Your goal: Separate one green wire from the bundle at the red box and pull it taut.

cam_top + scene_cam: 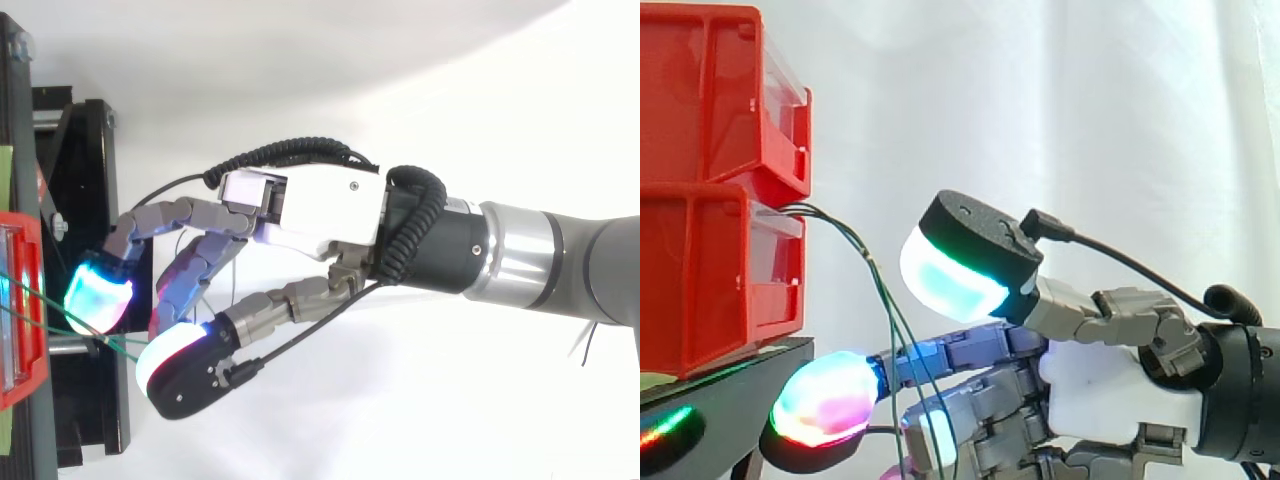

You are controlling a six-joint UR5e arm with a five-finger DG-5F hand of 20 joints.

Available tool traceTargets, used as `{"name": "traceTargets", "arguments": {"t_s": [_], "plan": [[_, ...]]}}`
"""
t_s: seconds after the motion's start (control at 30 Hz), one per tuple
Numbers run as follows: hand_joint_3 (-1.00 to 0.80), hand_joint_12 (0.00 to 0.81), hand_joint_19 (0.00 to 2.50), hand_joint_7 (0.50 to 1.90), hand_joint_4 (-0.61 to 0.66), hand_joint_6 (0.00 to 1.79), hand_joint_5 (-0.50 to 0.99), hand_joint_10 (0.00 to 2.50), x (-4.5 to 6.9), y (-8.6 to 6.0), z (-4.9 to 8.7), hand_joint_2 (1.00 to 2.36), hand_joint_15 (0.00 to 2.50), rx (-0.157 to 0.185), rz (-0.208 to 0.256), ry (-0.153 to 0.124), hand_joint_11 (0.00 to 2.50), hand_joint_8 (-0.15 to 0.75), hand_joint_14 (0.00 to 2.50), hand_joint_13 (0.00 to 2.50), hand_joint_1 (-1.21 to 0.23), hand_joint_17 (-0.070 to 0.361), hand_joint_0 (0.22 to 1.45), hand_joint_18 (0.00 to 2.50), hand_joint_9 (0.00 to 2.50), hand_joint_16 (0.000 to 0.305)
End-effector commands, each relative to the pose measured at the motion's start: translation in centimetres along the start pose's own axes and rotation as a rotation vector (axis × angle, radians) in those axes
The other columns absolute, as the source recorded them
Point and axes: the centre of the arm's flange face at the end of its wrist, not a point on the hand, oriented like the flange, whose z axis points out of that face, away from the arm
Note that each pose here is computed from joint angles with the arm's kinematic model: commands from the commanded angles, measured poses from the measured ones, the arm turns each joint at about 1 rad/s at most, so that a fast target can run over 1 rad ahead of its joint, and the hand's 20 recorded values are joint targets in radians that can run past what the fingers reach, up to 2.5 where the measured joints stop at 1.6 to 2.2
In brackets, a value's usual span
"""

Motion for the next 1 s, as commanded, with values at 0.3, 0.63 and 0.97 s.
{"name": "traceTargets", "arguments": {"t_s": [0.3,0.63,0.97], "plan": [[-0.5,0.412,0.39,0.9,0.36,0.5,-0.17,0.01,1.1,3.5,-1.4,1.0,0.6,0.089,-0.012,0.031,0.91,0.385,0.02,1.04,-0.63,0.107,0.56,0.77,1.14,0.048],[-0.5,0.408,0.41,0.93,0.35,0.5,-0.17,0.02,3.1,5.2,-2.1,1.0,0.77,0.113,0.032,0.025,1.01,0.378,0.02,1.16,-0.64,0.108,0.58,0.8,1.18,0.048],[-0.5,0.409,0.41,0.94,0.35,0.5,-0.16,0.02,2.7,6.7,-1.7,1.0,0.77,0.095,0.045,-0.03,1.01,0.383,0.02,1.16,-0.64,0.107,0.58,0.81,1.19,0.048]]}}
